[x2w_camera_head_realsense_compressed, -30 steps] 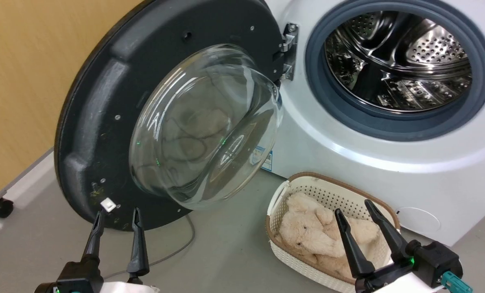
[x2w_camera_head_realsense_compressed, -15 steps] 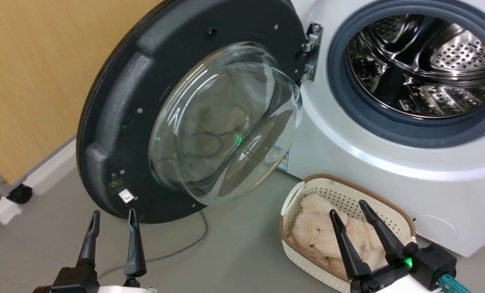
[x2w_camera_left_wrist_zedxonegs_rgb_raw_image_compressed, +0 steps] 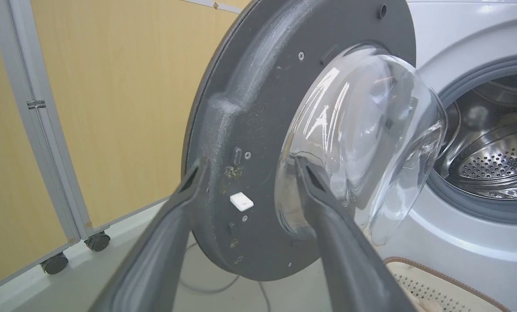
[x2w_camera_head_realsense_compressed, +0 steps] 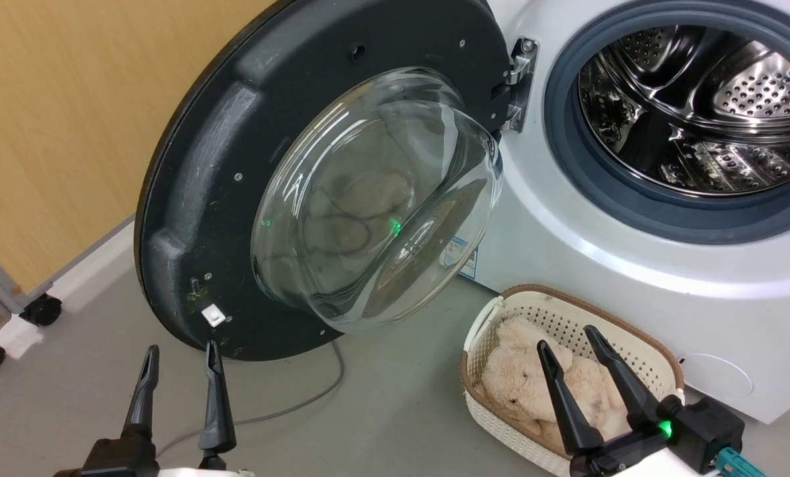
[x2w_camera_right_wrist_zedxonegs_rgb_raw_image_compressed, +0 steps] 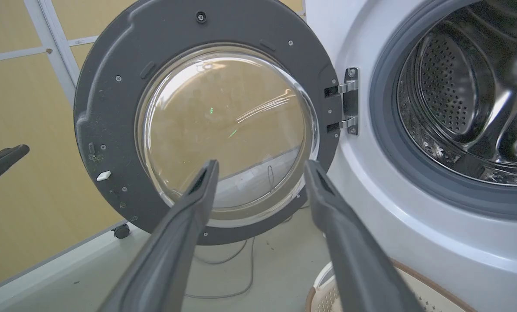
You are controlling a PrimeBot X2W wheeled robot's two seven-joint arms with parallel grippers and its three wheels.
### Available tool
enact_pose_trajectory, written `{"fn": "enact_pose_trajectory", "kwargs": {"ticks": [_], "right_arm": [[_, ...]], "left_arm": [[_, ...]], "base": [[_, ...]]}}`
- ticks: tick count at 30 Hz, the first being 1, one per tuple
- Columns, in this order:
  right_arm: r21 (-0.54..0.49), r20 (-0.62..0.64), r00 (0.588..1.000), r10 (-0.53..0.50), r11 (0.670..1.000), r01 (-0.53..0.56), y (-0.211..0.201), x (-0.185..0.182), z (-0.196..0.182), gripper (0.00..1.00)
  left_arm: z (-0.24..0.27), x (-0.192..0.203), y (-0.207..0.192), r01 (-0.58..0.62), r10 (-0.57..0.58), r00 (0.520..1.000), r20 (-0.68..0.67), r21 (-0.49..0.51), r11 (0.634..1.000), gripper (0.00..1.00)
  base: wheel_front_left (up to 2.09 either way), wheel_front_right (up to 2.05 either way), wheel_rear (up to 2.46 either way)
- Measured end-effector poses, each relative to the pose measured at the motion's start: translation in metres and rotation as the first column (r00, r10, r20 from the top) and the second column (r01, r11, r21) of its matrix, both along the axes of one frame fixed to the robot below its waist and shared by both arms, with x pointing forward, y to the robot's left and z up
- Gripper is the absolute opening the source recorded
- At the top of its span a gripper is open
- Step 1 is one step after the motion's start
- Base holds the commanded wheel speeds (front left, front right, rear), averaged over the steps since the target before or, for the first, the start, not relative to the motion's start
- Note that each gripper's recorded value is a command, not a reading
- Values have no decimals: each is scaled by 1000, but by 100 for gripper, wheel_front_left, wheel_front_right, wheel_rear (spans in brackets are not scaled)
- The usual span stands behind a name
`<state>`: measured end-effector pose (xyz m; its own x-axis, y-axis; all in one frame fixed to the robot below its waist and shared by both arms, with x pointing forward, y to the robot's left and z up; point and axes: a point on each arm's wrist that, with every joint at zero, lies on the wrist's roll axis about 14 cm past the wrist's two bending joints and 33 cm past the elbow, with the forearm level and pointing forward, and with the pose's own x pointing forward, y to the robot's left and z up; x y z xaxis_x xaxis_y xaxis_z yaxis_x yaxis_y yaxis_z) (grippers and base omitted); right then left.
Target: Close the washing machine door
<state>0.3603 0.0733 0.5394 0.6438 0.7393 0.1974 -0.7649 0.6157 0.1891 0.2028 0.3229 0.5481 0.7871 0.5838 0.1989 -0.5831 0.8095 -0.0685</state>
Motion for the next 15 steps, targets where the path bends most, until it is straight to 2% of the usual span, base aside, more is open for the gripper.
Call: {"fn": "enact_pose_trajectory", "kwargs": {"ticks": [2, 3, 4, 9, 15], "right_arm": [[0, 0, 1000, 0, 1000, 0, 0, 0, 0, 100], [-1, 0, 1000, 0, 1000, 0, 0, 0, 0, 100], [-2, 1, 1000, 0, 1000, 0, 0, 0, 0, 100], [-6, 7, 1000, -3, 1000, 3, -1, 1, 0, 100], [-23, 5, 999, -38, 999, 38, -11, 8, -6, 100]], "left_arm": [[0, 0, 0, -1, 1, 1000, 0, 0, 1000, 100], [0, 0, 0, -1, 1, 1000, 1, -2, 1000, 36], [1, 0, 0, -1, 1, 1000, 4, 0, 1000, 0], [18, -5, 9, -23, 21, 999, 43, 36, 999, 0], [68, -8, 32, -50, 27, 990, 141, 162, 986, 0]], "base": [[0, 0, 0], [0, 0, 0], [0, 0, 0], [0, 0, 0], [0, 0, 0]]}}
